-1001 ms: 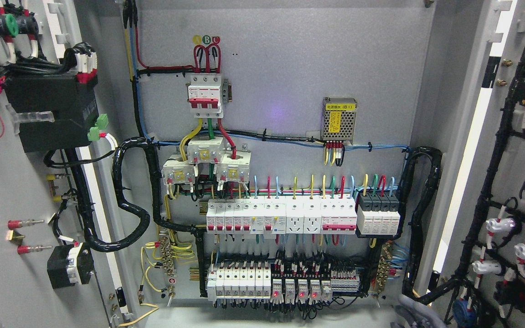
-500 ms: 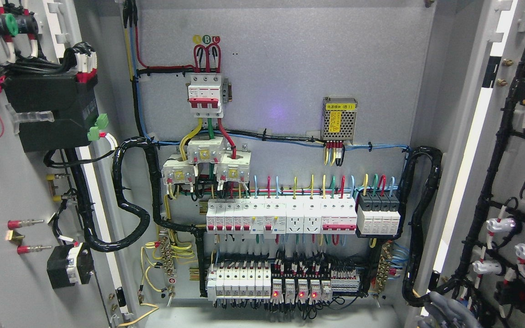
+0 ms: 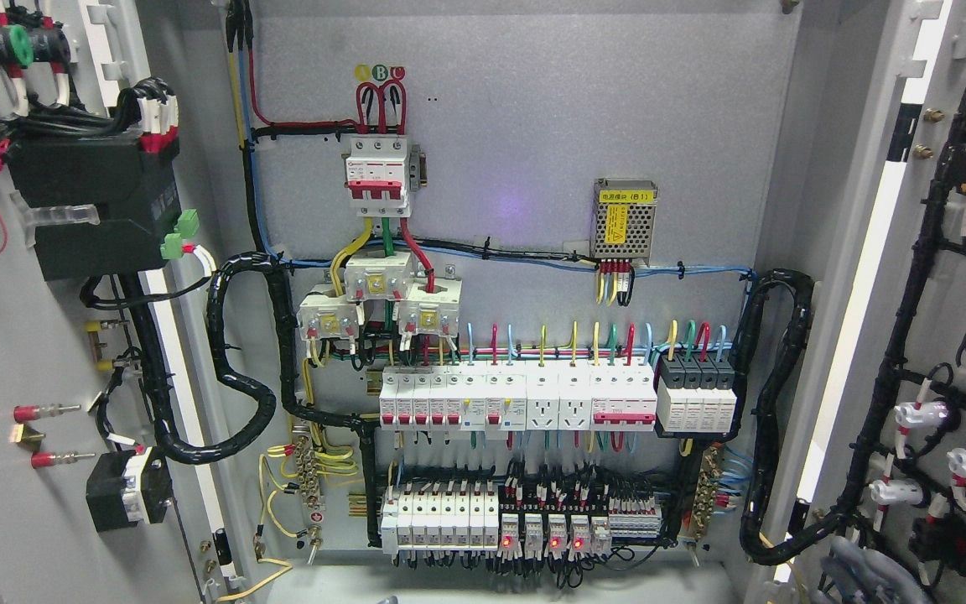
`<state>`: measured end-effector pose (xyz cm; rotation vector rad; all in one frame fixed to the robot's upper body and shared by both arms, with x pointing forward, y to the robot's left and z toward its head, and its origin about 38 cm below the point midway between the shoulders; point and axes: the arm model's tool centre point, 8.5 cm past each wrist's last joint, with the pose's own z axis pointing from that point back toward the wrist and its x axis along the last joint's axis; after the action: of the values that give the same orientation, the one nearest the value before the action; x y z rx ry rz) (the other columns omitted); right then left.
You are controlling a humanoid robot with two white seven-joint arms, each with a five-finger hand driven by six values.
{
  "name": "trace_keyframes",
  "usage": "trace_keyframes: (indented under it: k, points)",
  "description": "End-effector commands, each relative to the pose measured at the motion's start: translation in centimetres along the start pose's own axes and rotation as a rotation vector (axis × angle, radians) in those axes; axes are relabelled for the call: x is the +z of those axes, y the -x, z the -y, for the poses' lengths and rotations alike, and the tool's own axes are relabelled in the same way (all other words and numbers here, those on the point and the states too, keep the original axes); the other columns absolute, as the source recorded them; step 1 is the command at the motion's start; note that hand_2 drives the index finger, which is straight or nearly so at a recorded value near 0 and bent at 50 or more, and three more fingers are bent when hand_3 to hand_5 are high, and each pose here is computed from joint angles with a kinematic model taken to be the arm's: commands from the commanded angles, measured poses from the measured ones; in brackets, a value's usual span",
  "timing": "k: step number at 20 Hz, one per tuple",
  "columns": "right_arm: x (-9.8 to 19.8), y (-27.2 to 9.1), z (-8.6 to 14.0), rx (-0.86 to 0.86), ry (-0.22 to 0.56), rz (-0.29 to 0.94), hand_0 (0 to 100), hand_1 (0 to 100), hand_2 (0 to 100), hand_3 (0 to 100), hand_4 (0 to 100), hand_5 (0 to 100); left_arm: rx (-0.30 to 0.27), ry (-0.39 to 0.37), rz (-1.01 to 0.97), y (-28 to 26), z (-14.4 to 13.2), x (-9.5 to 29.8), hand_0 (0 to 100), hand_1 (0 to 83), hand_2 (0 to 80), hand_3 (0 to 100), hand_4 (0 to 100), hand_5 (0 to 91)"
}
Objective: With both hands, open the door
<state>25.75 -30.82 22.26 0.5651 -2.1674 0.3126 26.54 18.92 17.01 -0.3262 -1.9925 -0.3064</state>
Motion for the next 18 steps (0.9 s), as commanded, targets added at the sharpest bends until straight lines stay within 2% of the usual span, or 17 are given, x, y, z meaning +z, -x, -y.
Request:
trace_keyframes:
  k: [1,7,18]
  points:
    - [0.0,-1.8,1.6,0.091,-0.027,0.008,0,0,0,0,0,0,-0.056,-0.083,0.042,-2.2,-5.3,-0.1,0,0.0,0.0,0,0,0.0]
    - [0.5,-2.0,1.8,0.101,-0.024,-0.001,0,0,0,0,0,0,-0.053,-0.126,0.055,-3.1,-7.8,0.1,0,0.0,0.0,0,0,0.0]
    - [0.4,-2.7,2.2,0.130,-0.047,-0.015,0,0,0,0,0,0,-0.088,-0.166,0.075,-5.2,-12.0,0.8,0,0.0,0.0,0,0,0.0]
